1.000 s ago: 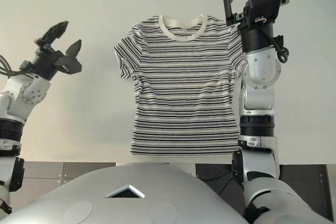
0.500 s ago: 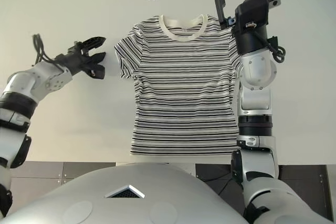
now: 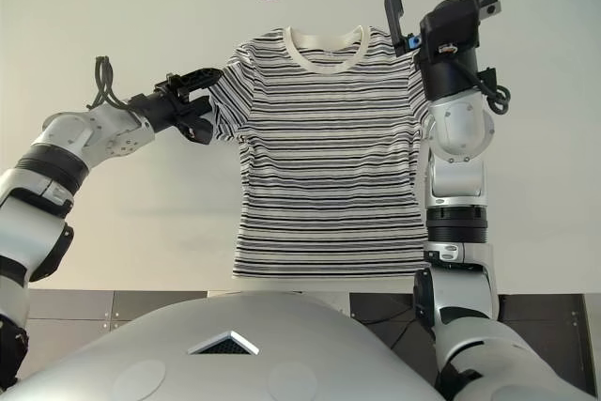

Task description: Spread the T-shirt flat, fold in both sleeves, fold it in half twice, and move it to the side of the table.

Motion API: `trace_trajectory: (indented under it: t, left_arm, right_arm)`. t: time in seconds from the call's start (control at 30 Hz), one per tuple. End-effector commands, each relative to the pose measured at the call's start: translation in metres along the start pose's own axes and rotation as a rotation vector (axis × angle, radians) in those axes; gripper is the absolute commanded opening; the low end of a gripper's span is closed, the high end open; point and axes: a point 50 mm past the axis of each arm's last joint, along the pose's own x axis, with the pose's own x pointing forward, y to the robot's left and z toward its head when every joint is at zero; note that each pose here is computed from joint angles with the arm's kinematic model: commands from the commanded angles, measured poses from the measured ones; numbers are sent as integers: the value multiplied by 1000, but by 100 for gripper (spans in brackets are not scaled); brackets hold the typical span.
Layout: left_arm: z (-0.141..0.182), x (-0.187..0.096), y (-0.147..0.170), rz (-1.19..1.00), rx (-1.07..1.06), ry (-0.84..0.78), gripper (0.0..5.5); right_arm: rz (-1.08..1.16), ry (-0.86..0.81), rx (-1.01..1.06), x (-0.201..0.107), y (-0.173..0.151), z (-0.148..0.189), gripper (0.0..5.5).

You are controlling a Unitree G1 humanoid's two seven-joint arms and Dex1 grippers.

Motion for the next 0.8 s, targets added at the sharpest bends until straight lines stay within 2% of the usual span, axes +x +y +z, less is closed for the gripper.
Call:
trace_trajectory:
  t: [0.03, 0.37, 0.57, 0.8]
  left_arm:
    - [7, -5, -24, -124, -12, -10, 306]
    - [0, 5, -21, -78, -31, 61, 306]
    - [7, 6, -25, -92, -38, 18, 222]
    - [-2, 1, -24, -50, -72, 88, 130]
  right_arm:
    - [-4, -8, -10, 1, -4, 1, 360]
    - [-1, -7, -15, -2, -5, 1, 360]
    - [4, -10, -18, -2, -6, 2, 360]
    - [11, -9, -17, -3, -7, 3, 360]
